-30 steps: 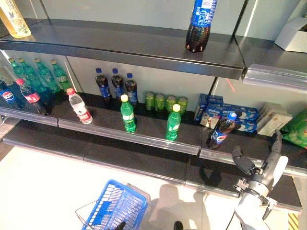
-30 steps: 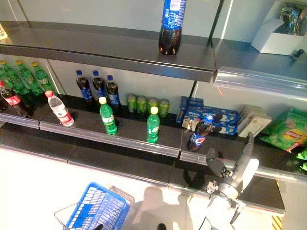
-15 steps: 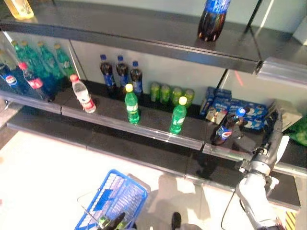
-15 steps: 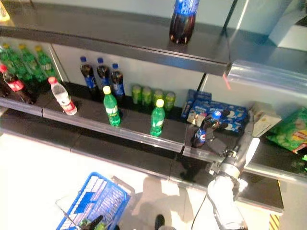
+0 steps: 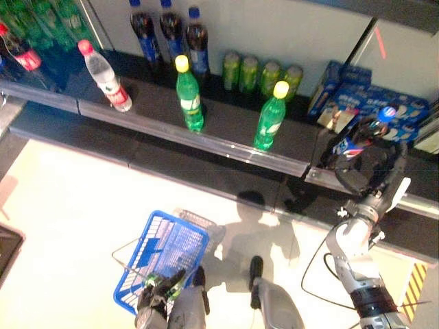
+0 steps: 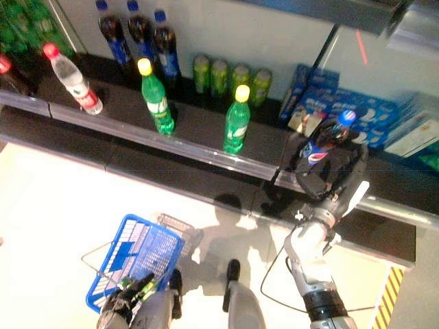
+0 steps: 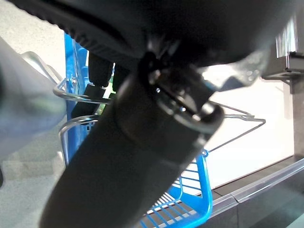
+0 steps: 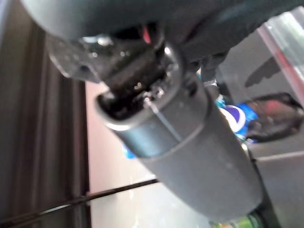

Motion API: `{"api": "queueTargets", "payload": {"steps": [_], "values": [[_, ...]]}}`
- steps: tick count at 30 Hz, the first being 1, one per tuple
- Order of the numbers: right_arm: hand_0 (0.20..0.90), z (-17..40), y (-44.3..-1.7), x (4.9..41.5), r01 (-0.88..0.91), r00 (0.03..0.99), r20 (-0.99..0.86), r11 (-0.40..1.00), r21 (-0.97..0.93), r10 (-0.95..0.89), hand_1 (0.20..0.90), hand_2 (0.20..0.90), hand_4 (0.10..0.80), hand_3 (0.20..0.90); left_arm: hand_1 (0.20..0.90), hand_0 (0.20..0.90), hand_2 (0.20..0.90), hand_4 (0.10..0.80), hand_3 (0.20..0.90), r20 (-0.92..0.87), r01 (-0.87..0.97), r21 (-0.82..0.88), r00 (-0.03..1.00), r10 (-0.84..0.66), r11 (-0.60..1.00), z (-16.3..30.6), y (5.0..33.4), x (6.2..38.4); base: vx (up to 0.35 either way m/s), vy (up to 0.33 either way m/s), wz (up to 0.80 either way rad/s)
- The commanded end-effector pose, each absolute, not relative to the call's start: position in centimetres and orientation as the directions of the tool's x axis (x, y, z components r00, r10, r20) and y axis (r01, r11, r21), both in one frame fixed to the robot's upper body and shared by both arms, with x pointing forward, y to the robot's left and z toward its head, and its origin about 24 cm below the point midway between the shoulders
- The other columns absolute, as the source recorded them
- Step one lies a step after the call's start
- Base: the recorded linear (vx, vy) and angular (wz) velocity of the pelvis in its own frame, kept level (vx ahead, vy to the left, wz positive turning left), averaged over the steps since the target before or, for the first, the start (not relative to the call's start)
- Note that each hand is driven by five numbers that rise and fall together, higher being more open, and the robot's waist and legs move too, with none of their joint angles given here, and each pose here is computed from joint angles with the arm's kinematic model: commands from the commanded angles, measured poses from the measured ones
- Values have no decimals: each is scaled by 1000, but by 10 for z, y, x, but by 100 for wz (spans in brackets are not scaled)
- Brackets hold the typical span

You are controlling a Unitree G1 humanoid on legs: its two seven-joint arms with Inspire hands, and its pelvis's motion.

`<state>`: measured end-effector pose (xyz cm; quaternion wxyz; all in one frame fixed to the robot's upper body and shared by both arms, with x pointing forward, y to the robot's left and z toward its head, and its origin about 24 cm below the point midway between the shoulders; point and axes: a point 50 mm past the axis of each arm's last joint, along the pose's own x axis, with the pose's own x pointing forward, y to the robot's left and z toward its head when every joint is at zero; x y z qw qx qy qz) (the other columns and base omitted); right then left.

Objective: Pick up the drink and place into the basket.

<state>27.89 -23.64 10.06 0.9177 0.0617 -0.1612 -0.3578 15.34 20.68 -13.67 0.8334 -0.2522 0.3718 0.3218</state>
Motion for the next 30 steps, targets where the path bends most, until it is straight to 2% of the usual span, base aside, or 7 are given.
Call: {"api": "queueTargets", "payload": {"steps": [1,11,21,30], "values": [[900,150,-238,283,588,588,426,725,359,-688,900,900,800,900,300,300,300,100,200,-670,-707,-243,618,412,664,-120,219,165,-51,-11,2],[900,181,-240,299,569,536,455,703,427,-711,900,900,800,900,300,300,300,100,200,-641,-680,-281,658,395,678,-111,216,183,-42,-22,1],[900,232,-256,311,597,403,531,654,466,-746,900,900,800,900,300,300,300,100,200,-602,-647,-314,701,381,695,-101,216,200,-50,-34,3],[900,261,-271,319,608,340,556,628,486,-759,900,900,800,900,300,300,300,100,200,-576,-619,-339,732,364,708,-94,215,210,-6,-26,8]]}}
